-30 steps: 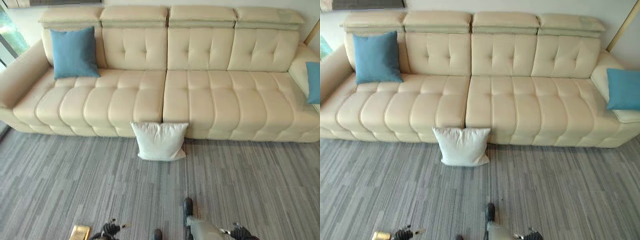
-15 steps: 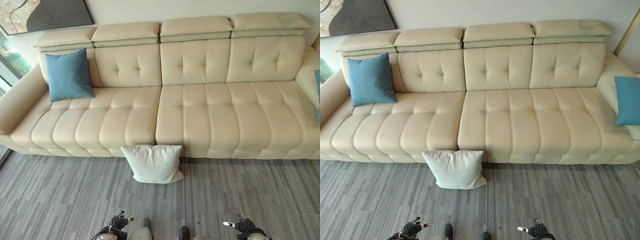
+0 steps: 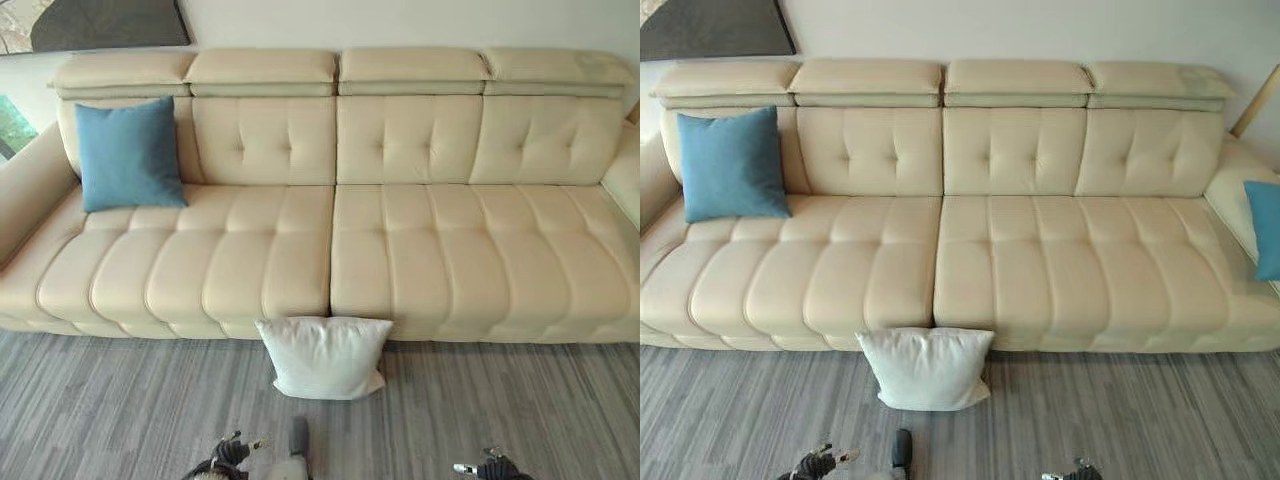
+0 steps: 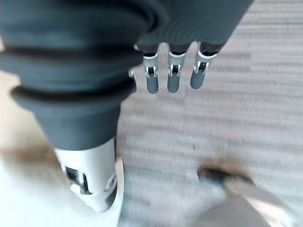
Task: Pick up all the scattered cushions and arrange them neatly on the sofa.
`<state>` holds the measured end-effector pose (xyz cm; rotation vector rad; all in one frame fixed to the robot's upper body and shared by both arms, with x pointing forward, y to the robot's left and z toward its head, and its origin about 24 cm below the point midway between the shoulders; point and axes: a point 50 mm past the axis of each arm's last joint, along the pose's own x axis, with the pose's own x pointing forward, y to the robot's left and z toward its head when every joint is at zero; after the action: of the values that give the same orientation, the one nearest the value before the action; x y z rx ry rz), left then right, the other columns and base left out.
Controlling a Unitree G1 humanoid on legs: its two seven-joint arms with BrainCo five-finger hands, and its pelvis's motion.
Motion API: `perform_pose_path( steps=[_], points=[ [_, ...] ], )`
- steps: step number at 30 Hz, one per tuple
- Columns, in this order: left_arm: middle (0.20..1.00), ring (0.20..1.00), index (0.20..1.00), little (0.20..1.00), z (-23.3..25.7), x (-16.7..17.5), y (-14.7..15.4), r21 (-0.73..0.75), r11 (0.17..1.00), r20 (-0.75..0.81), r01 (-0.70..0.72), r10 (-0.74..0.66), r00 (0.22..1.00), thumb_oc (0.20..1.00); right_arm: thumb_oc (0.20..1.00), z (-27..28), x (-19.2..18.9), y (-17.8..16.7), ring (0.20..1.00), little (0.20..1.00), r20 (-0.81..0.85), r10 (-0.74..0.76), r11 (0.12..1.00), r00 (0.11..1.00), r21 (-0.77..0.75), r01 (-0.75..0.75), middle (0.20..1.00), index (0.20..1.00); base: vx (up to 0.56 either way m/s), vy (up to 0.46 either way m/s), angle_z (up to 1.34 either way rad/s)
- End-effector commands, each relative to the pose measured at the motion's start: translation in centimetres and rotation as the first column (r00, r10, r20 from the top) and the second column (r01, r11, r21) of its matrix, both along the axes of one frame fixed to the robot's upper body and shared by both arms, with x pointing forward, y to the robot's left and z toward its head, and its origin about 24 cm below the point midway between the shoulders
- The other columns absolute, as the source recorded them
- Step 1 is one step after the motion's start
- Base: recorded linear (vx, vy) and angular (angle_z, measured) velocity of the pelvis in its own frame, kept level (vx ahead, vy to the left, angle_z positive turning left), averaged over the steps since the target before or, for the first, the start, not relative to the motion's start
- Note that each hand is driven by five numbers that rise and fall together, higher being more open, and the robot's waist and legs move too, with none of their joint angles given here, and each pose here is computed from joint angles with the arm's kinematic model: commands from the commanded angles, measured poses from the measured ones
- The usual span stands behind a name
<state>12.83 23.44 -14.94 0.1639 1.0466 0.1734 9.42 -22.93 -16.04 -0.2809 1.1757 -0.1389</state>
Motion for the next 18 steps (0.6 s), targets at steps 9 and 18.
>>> perform_pose_path(
  steps=[9, 18],
  points=[
    [1.0, 1.0, 1.0, 1.0, 0.7, 0.9, 1.3, 0.048, 0.998, 0.023, 0.041, -0.042, 0.999, 1.0, 1.0, 1.4, 3.9, -0.5, 1.0, 1.0, 0.117, 0.056, 0.998, 0.991, -0.043, -0.051, 1.0, 1.0, 0.13, 0.06, -0.03],
    [1.0, 1.0, 1.0, 1.0, 1.3, 2.4, 1.0, 0.074, 0.994, 0.08, 0.078, -0.084, 0.993, 1.0, 1.0, 1.3, 3.3, -1.1, 1.0, 1.0, 0.096, 0.066, 0.995, 0.993, -0.075, -0.059, 1.0, 1.0, 0.13, -0.119, -0.04]
  ],
)
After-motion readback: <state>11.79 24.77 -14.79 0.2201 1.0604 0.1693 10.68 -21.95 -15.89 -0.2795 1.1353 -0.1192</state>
